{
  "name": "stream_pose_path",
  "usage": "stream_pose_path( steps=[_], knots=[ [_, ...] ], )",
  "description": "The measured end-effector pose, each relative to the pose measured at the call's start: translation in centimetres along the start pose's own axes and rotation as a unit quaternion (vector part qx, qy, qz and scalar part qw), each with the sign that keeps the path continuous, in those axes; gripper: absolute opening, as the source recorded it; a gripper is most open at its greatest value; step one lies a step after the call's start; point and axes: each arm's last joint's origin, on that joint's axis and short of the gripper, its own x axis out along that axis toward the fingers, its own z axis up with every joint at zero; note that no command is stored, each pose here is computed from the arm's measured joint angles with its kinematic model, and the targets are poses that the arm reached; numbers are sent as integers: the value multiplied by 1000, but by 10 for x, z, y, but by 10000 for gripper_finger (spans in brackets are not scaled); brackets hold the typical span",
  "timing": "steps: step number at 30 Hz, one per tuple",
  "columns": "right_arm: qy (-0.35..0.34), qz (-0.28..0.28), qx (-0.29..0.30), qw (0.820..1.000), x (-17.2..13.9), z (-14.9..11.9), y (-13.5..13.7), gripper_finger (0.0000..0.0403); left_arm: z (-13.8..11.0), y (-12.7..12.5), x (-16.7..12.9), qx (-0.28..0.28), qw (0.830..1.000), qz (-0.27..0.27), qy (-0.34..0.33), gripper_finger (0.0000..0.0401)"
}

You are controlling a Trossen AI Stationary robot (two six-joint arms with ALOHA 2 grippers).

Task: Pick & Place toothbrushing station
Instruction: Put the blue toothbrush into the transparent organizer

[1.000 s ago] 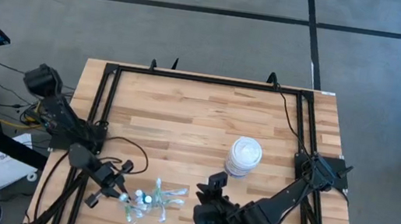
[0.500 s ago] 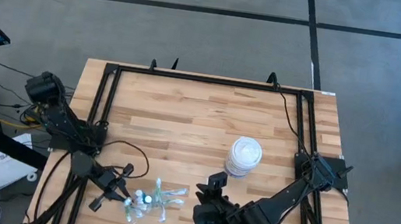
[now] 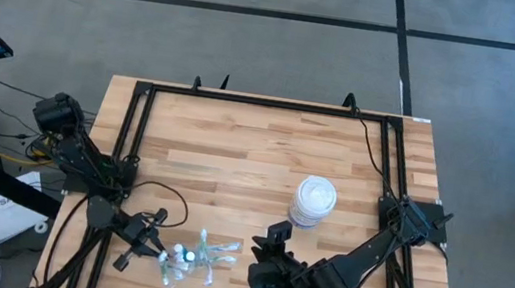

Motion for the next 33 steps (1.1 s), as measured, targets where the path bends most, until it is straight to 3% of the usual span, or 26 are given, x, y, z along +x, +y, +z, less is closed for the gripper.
stream_pose_path(
  steps=[33],
  knots=[
    [-1, 1, 2, 1000, 0, 0, 0, 113, -25, 1, 6, -6, 999, 32, 34, 21]
  ],
)
